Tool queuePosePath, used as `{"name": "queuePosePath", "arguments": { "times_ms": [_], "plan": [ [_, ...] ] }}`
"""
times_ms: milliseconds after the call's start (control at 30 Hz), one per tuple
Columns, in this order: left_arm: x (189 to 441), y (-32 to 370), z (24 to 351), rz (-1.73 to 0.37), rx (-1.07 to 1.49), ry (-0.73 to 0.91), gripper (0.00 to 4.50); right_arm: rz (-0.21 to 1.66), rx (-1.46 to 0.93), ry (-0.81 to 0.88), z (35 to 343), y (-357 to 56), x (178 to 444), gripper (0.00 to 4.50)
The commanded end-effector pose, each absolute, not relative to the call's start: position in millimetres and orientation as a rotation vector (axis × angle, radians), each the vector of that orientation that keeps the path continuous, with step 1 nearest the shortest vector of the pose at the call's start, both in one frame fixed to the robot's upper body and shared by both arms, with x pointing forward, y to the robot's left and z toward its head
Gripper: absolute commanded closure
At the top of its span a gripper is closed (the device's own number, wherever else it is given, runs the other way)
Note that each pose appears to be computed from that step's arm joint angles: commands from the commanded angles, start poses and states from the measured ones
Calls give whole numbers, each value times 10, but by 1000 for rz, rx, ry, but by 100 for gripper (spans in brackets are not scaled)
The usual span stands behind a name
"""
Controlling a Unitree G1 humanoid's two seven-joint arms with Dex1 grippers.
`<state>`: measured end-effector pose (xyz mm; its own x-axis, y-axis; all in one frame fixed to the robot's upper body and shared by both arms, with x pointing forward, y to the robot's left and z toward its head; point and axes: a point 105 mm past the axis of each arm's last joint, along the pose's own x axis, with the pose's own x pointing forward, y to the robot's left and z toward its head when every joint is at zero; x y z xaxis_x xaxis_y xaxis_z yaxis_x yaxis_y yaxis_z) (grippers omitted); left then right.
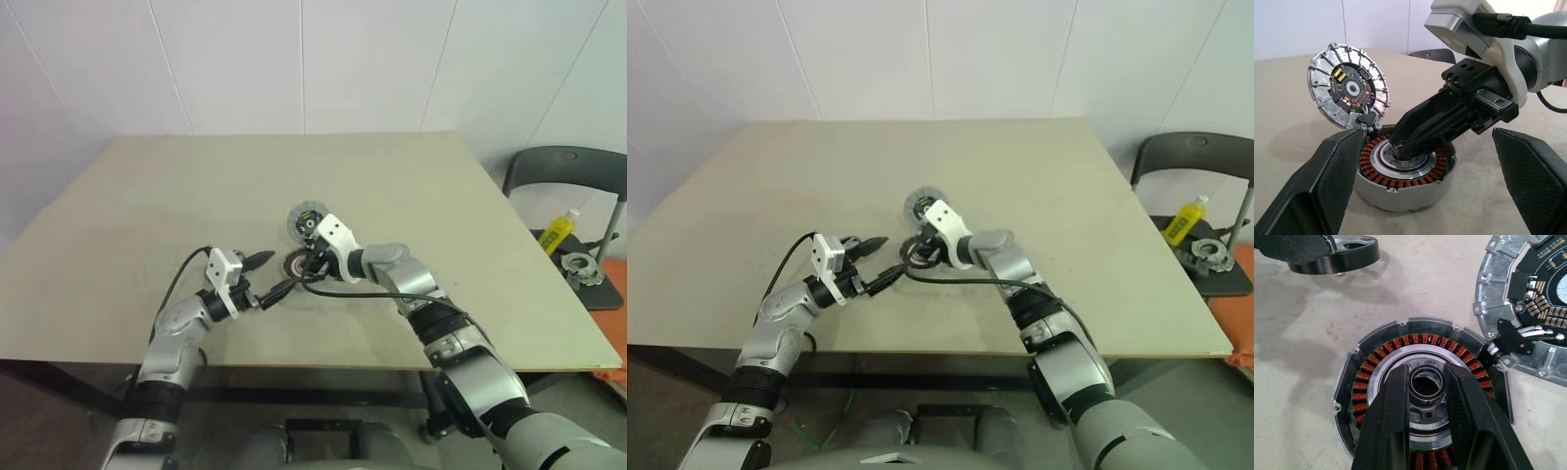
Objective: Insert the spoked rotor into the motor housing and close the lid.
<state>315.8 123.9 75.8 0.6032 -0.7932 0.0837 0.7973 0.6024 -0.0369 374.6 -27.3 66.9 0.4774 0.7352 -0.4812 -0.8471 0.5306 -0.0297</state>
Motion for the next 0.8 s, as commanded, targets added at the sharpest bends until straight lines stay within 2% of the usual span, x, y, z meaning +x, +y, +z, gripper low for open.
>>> {"name": "queuePosePath", "arguments": {
  "times_ms": [33,800],
  "plan": [
    [3173,1254,860,-926,-44,-99,0,993,-278,410,744,-200,3749,384],
    [3160,1260,839,-926,-45,-98,0,971,-323,403,723,-253,3784,384]
  ]
}}
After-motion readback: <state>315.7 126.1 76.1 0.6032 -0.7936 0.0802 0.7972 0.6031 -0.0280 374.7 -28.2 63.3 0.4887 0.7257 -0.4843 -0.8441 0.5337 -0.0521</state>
